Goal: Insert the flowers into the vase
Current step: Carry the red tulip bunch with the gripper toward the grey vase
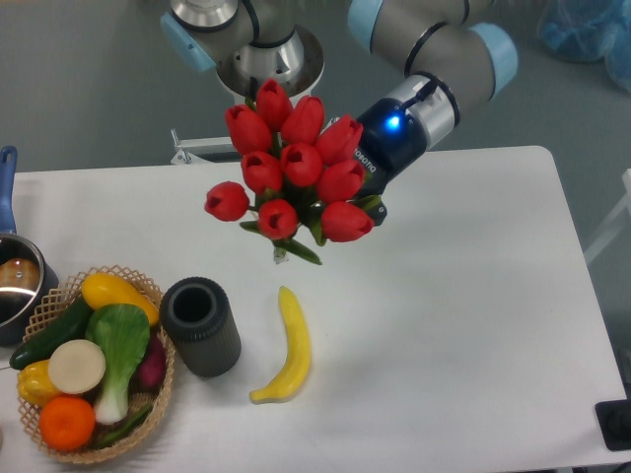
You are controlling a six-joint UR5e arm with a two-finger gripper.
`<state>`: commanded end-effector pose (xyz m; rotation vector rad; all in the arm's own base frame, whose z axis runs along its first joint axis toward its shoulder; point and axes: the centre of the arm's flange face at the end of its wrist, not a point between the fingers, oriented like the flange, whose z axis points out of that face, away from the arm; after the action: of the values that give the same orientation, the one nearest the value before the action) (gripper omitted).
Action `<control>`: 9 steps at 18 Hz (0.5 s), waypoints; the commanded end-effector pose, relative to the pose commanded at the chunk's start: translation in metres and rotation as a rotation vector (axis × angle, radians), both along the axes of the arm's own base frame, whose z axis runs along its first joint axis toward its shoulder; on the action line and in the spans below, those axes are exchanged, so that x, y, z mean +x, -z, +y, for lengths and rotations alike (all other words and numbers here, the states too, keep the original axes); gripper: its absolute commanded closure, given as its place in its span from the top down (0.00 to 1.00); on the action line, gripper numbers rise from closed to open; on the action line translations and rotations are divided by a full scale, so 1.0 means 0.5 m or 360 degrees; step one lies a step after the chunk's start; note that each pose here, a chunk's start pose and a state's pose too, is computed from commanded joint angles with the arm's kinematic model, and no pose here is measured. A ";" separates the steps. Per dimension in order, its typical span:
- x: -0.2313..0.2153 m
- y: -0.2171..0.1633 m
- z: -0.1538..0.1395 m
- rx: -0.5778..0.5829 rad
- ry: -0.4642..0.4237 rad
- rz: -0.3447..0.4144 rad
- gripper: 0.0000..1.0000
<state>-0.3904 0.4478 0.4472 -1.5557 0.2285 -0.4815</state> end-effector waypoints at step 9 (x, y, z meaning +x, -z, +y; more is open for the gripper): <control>0.038 0.030 0.020 0.0064 0.0051 -0.0052 0.22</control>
<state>-0.3716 0.4577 0.4323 -1.5057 0.2370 -0.5237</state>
